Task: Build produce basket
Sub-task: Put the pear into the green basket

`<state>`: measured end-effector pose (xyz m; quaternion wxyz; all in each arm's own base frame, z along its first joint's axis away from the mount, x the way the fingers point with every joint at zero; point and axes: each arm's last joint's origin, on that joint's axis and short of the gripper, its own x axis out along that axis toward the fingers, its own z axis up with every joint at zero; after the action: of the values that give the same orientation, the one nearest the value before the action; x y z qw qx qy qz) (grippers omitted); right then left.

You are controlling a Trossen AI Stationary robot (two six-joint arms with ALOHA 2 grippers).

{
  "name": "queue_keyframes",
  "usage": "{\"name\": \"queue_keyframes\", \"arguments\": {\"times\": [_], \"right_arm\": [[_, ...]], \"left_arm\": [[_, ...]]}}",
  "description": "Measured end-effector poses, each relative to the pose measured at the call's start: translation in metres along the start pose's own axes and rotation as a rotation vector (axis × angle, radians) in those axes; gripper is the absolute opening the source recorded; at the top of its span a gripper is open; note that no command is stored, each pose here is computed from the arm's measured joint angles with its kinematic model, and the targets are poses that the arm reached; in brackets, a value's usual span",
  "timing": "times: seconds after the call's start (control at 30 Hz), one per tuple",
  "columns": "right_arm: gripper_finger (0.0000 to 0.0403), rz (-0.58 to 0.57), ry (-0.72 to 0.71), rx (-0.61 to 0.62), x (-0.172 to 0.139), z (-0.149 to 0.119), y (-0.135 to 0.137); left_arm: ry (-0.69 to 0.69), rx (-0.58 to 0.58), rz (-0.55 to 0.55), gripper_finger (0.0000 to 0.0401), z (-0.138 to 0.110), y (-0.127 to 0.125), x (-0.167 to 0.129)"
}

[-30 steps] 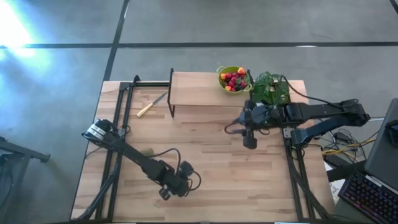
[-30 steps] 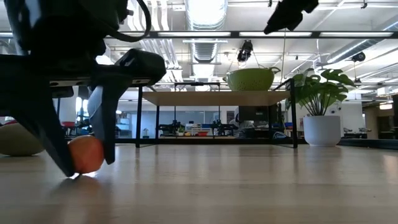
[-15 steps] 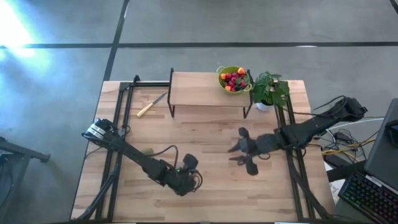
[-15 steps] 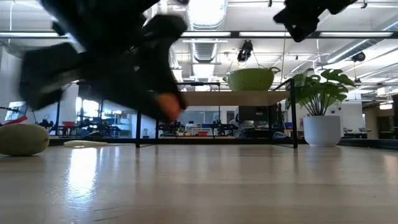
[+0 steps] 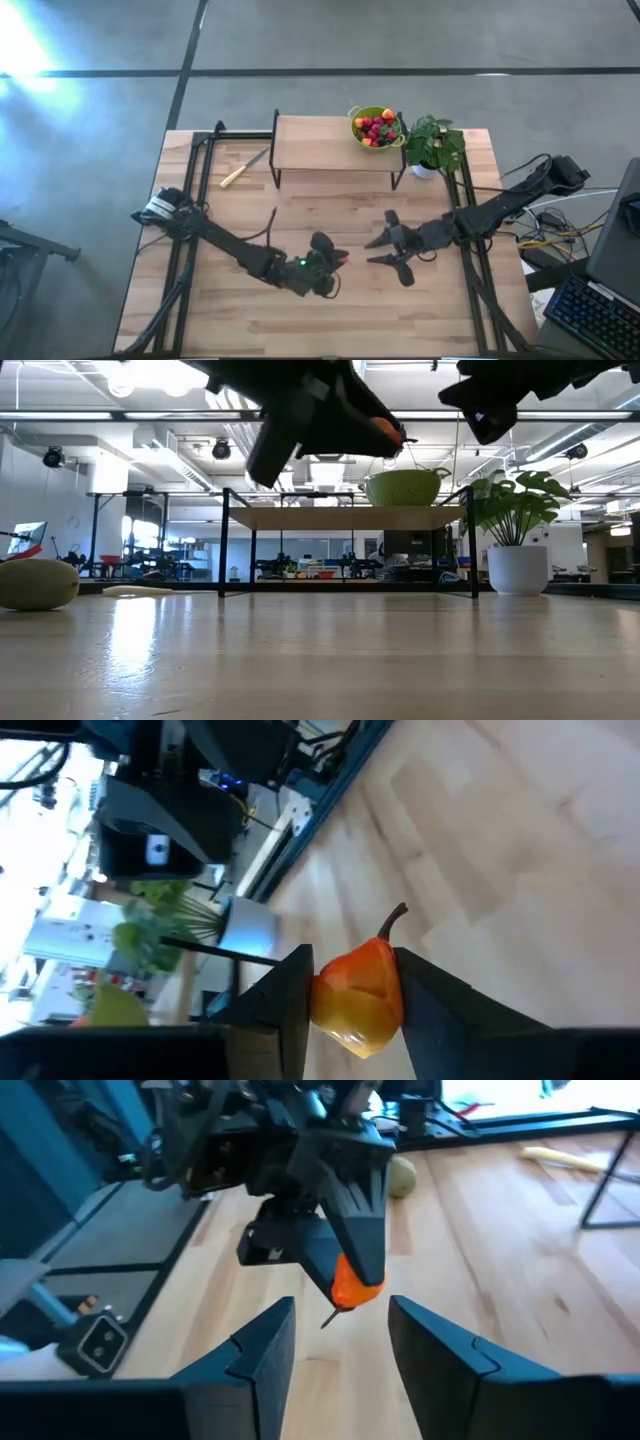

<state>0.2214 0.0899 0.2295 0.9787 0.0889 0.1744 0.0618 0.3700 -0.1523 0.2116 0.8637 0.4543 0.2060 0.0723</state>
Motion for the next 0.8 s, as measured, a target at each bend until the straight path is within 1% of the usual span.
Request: {"name": "queue_keyframes", "arguments": {"times": [0.1,0.2,0.3,0.4,0.57,0.8], "right_arm": [[0.0165,-0.030,-0.002,0.022,0.000,-0.002,-0.002],[0.0169,-0.045,-0.007,0.047,0.000,-0.002,-0.002],[0.0171,-0.097,-0.025,0.075,0.000,-0.001,-0.004],[0.0168,-0.135,-0.040,0.097,0.000,-0.001,-0.005],[0.0155,-0.159,-0.049,0.097,0.000,-0.001,-0.006],[0.0137,-0.235,-0.075,0.093,-0.001,0.000,-0.008]], "left_arm": [[0.003,0.034,0.028,0.0130,0.001,0.010,0.005],[-0.006,0.101,0.068,0.0130,0.003,0.020,0.010],[-0.008,0.179,0.108,0.0130,0.005,0.032,0.015],[-0.001,0.224,0.143,0.0130,0.005,0.044,0.021],[0.012,0.229,0.169,0.0130,0.004,0.056,0.026],[0.009,0.251,0.180,0.0130,0.007,0.060,0.027]]}}
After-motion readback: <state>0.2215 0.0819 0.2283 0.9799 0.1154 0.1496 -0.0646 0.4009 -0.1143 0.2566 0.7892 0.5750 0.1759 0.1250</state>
